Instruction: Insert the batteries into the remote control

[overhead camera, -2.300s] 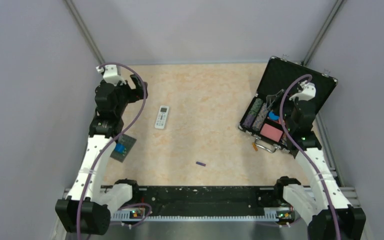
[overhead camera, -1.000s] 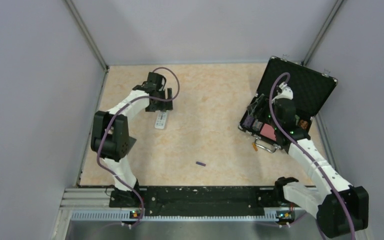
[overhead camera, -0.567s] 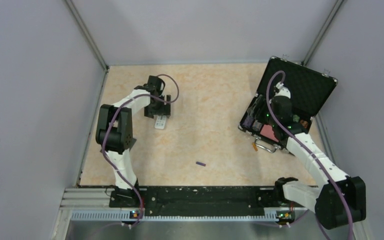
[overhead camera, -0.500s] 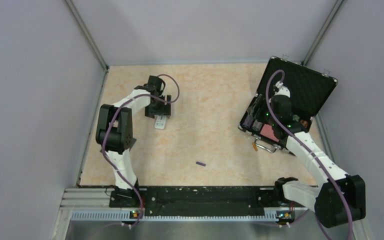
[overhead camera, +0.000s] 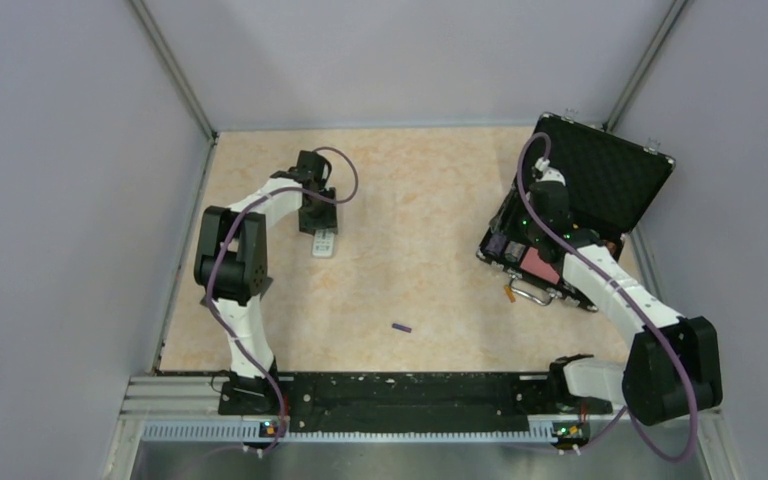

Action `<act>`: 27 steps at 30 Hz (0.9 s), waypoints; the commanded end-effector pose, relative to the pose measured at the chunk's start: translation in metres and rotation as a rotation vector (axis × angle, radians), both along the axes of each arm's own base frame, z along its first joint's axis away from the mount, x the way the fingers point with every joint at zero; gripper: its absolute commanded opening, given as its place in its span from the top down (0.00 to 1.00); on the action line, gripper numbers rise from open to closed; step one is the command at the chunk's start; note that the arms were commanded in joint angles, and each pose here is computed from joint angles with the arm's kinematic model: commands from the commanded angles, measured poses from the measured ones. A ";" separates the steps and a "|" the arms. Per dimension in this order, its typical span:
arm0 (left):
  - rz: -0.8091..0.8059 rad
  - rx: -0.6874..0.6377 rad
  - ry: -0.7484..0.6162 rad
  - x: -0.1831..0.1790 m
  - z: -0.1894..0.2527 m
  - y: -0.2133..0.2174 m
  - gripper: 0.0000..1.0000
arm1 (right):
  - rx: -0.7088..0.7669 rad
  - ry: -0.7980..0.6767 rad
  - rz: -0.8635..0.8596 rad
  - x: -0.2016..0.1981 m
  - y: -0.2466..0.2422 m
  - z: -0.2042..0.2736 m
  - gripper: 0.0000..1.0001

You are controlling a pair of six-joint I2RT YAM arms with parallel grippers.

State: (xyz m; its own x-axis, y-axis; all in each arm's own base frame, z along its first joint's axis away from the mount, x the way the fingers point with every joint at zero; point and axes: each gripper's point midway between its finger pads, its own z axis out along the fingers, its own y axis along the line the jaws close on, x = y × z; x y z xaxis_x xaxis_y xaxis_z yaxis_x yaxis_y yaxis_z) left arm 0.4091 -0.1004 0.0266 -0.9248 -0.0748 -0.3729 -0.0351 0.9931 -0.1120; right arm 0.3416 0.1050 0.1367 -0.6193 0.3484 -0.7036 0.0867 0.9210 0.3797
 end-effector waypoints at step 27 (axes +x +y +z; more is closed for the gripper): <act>-0.294 -1.053 -0.584 -0.048 0.330 -0.143 0.80 | 0.673 -0.369 0.668 -0.019 0.193 0.201 0.18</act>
State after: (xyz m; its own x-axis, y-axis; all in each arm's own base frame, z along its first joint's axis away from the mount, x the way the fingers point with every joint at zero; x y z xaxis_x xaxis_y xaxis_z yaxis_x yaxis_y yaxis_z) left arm 0.3900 -0.2200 0.2823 -0.7001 -0.3809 -0.6040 0.3155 0.5938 -0.7402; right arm 0.3380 0.2645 0.2573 -0.6764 0.3728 -0.6352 -0.4181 0.5157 0.7479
